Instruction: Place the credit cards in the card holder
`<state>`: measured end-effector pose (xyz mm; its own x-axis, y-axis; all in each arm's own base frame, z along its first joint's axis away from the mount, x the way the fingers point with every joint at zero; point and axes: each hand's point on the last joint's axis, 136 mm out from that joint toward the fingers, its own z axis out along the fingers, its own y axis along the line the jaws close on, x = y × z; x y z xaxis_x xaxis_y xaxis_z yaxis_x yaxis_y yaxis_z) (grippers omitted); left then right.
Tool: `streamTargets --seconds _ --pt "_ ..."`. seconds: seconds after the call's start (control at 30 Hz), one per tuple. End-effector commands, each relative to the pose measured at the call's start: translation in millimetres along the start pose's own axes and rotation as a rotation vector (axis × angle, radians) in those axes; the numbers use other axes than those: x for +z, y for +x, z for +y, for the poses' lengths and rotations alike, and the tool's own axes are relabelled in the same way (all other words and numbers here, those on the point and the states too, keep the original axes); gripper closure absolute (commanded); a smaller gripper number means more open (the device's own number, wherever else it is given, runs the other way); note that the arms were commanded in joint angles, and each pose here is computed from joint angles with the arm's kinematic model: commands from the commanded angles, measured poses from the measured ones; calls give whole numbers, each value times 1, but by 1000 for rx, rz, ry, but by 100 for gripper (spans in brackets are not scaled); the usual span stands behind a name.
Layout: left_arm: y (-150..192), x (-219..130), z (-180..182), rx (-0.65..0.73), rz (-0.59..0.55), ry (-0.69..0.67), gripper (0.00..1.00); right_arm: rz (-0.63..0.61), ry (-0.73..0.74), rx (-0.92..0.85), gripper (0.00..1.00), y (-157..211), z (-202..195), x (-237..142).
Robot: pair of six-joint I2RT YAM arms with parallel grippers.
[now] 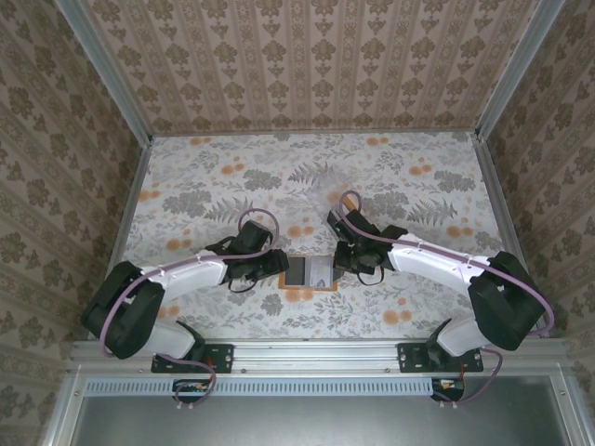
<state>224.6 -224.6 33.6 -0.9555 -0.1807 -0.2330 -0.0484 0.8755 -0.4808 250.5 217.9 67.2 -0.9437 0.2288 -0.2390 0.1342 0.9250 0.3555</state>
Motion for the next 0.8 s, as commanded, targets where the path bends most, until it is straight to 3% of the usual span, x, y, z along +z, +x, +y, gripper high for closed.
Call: streamTargets --seconds 0.0,0.47,0.77 --pt "-3 0 -10 32 4 20 45 -1 -44 20 99 2 8 -1" --pt "3 9 -10 39 33 10 50 26 -14 29 99 8 0 11" --pt "4 11 -11 40 35 9 51 -17 -23 15 99 1 2 -6"
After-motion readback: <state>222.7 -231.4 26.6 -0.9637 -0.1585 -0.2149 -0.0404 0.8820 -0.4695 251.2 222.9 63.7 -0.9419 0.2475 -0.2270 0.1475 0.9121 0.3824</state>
